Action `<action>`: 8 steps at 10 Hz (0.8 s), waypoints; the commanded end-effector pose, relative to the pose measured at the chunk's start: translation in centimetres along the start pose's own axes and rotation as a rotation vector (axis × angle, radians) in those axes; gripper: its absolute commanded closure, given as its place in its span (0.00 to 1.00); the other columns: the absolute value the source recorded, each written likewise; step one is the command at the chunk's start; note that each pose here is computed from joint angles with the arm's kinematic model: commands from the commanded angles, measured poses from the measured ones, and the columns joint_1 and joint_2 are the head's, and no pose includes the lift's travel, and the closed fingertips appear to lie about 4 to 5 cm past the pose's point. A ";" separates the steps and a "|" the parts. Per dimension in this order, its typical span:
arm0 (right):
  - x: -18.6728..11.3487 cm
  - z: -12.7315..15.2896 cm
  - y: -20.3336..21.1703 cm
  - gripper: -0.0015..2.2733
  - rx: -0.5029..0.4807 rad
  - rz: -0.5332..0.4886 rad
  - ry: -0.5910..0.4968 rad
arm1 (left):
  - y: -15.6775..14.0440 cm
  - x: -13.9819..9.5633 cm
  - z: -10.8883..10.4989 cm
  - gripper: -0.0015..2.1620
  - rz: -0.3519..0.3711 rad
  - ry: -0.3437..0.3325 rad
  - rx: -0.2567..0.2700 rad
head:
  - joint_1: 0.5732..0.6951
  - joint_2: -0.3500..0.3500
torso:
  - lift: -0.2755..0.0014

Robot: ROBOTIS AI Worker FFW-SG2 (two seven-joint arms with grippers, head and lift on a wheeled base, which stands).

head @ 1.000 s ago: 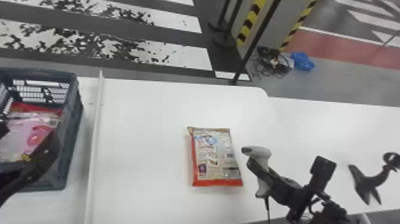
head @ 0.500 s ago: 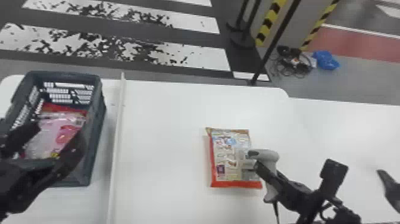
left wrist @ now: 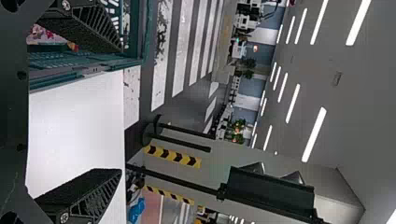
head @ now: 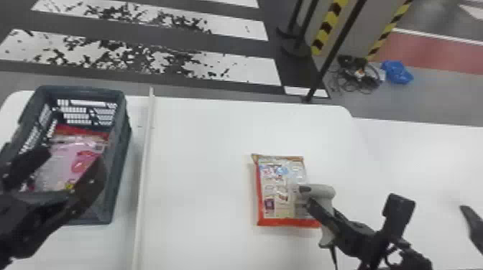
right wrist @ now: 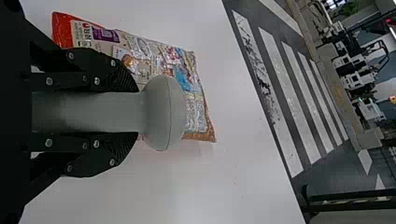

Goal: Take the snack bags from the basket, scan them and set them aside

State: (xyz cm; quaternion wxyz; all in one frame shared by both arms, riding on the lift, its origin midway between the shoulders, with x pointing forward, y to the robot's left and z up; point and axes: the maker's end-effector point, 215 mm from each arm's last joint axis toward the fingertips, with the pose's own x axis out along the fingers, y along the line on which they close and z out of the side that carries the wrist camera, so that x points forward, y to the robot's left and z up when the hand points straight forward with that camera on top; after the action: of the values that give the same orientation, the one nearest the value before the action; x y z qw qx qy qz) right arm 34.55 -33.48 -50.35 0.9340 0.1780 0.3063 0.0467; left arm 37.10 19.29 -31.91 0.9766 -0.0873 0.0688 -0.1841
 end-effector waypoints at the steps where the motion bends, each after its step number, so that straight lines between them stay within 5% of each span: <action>1: 0.4 -0.2 0.0 0.99 -0.012 0.000 0.010 | 0.0 -0.1 -0.1 0.04 0.000 0.002 0.002 | 1.00 0.18 | 0.72; 8: 0.9 -0.4 -0.6 0.99 -0.028 -0.004 0.031 | 0.2 -0.1 0.1 0.04 0.002 -0.001 0.006 | 1.00 0.18 | 0.72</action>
State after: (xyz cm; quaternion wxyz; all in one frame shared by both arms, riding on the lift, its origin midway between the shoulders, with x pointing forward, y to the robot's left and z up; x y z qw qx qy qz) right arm 35.06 -33.74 -51.33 0.9320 0.1635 0.3195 0.0516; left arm 37.05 19.45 -31.86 0.9769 -0.0845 0.0685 -0.1838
